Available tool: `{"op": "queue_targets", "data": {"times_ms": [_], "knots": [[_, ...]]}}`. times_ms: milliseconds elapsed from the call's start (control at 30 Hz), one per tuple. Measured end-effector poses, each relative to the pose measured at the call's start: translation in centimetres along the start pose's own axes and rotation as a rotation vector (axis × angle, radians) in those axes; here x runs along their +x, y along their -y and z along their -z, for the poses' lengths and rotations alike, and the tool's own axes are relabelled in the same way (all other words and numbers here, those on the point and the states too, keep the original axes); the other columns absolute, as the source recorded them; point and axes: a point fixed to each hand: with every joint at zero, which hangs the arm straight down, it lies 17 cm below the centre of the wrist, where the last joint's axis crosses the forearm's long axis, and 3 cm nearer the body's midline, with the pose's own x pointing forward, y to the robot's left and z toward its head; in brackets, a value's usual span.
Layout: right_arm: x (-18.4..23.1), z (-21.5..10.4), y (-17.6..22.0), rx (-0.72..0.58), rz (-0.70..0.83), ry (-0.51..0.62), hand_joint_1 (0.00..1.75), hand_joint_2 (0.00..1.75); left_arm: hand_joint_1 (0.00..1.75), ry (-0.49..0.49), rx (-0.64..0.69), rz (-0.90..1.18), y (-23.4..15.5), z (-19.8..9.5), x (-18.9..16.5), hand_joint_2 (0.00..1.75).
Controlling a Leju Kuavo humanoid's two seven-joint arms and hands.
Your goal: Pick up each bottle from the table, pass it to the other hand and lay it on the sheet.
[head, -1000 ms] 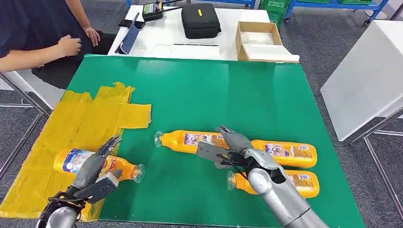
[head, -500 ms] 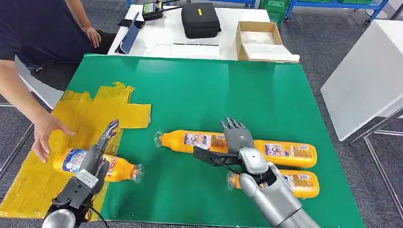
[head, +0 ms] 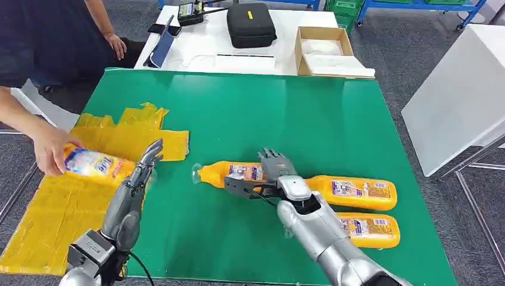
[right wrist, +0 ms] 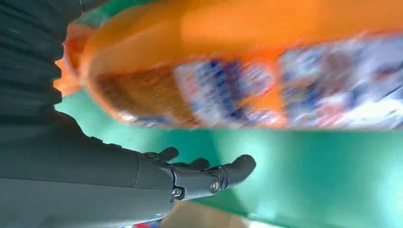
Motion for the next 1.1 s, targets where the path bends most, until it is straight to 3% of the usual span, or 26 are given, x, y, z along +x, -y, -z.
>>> {"op": "queue_targets", "data": {"times_ms": [167, 200, 233, 400, 667, 700, 867, 1100], "knots": [[0.9, 0.3, -2.7, 0.1, 0.009, 0.016, 0.0, 1.75, 0.0, 0.026, -0.002, 0.001, -0.1, 0.4, 0.6, 0.0], [1.0, 0.4, -2.9, 0.109, 0.007, 0.02, 1.54, 1.75, 0.0, 0.028, -0.002, 0.001, -0.1, 0.4, 0.6, 0.0], [1.0, 0.5, -2.9, 0.115, 0.004, 0.02, 1.71, 1.75, 0.0, 0.028, -0.002, 0.002, -0.1, 0.5, 0.6, 0.0], [1.3, 0.3, -4.7, 0.255, -0.019, 0.052, 1.75, 1.75, 0.0, 0.049, -0.008, 0.002, -0.2, 0.9, 1.0, 0.0], [0.4, 0.3, -6.2, 0.318, -0.023, 0.039, 1.75, 1.75, 0.0, 0.058, -0.006, 0.005, -0.5, 1.5, 1.2, 0.0], [0.3, 0.5, -5.9, 0.298, -0.012, 0.026, 1.75, 1.75, 0.0, 0.051, -0.003, -0.001, -0.5, 1.5, 1.0, 1.75], [-0.6, 1.1, -3.5, 0.098, 0.155, -0.07, 1.75, 1.75, 0.0, -0.048, 0.063, -0.139, -1.0, 1.3, -0.2, 1.75], [-0.8, 0.7, -2.8, 0.067, 0.237, -0.087, 1.75, 1.75, 0.0, -0.078, 0.08, -0.178, -1.0, 0.9, -0.7, 1.75]]}}
